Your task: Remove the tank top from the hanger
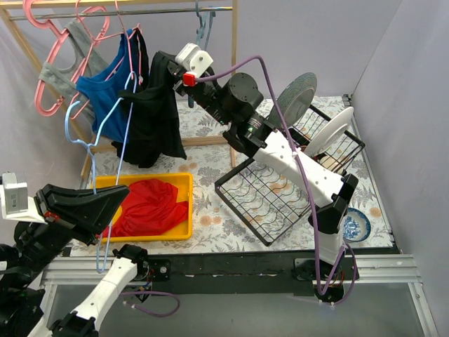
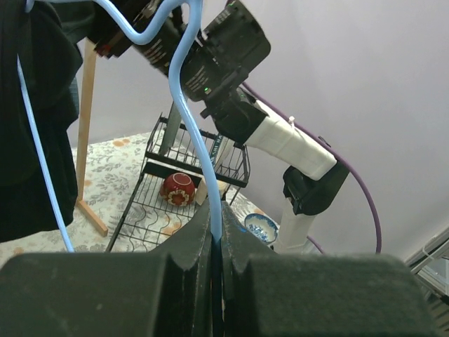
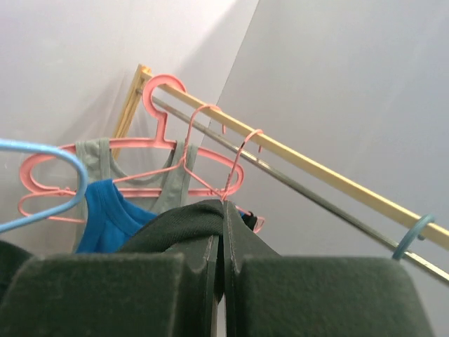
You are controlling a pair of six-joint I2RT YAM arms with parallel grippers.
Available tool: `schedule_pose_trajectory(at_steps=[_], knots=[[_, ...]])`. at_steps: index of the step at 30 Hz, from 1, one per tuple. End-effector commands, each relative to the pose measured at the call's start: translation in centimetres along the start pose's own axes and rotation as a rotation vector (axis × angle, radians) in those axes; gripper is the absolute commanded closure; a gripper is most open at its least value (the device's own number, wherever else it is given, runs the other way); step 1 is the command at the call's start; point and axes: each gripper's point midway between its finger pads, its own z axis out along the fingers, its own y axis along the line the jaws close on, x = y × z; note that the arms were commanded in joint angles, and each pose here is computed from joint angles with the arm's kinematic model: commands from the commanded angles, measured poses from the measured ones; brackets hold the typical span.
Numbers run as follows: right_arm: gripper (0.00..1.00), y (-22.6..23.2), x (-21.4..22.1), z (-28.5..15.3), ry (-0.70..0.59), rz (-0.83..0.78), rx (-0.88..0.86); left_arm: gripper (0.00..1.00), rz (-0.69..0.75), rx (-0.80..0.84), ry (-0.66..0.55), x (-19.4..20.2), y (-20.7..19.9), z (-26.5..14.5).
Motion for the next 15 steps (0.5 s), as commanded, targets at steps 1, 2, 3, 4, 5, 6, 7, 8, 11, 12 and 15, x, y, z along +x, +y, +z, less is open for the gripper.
schedule_pose_trajectory(at_steps=[1,2,3,4,5,6,7,8,11,12,15], knots=[[0.99,-5.1,-11.2,-1.1,-0.284,-0.001,0.114,1.0,-0.038,-0.07,0.047,0.4,1.2,0.2],[0.99,-5.3,-11.3,-1.1,-0.289,-0.002,0.12,1.0,-0.042,-0.073,0.045,0.1,1.0,0.1],[0.99,-5.4,-11.5,-1.2,-0.295,-0.001,0.126,1.0,-0.056,-0.092,0.061,0.5,1.3,0.0],[0.99,-5.5,-11.7,-1.2,-0.304,-0.001,0.126,1.0,-0.063,-0.107,0.067,0.5,1.6,0.1],[0.99,-5.4,-11.6,-1.1,-0.303,-0.002,0.124,1.0,-0.066,-0.104,0.075,0.7,1.6,-0.1],[0.99,-5.4,-11.6,-1.1,-0.305,-0.003,0.123,1.0,-0.078,-0.107,0.089,1.1,1.7,-0.1],[0.99,-5.4,-11.4,-1.0,-0.304,-0.003,0.124,1.0,-0.086,-0.11,0.1,1.2,1.8,0.0],[0.99,-5.3,-11.2,-0.9,-0.302,-0.001,0.123,1.0,-0.09,-0.108,0.103,1.2,1.6,-0.2],[0.99,-5.3,-10.9,-0.7,-0.302,-0.002,0.125,1.0,-0.118,-0.123,0.156,2.2,1.8,-0.6],[0.99,-5.4,-10.6,-0.6,-0.299,-0.001,0.128,1.0,-0.124,-0.116,0.16,2.1,1.6,-0.7],[0.99,-6.3,-10.7,-0.5,-0.314,0.007,0.154,1.0,-0.143,-0.098,0.19,2.5,1.1,-1.1]])
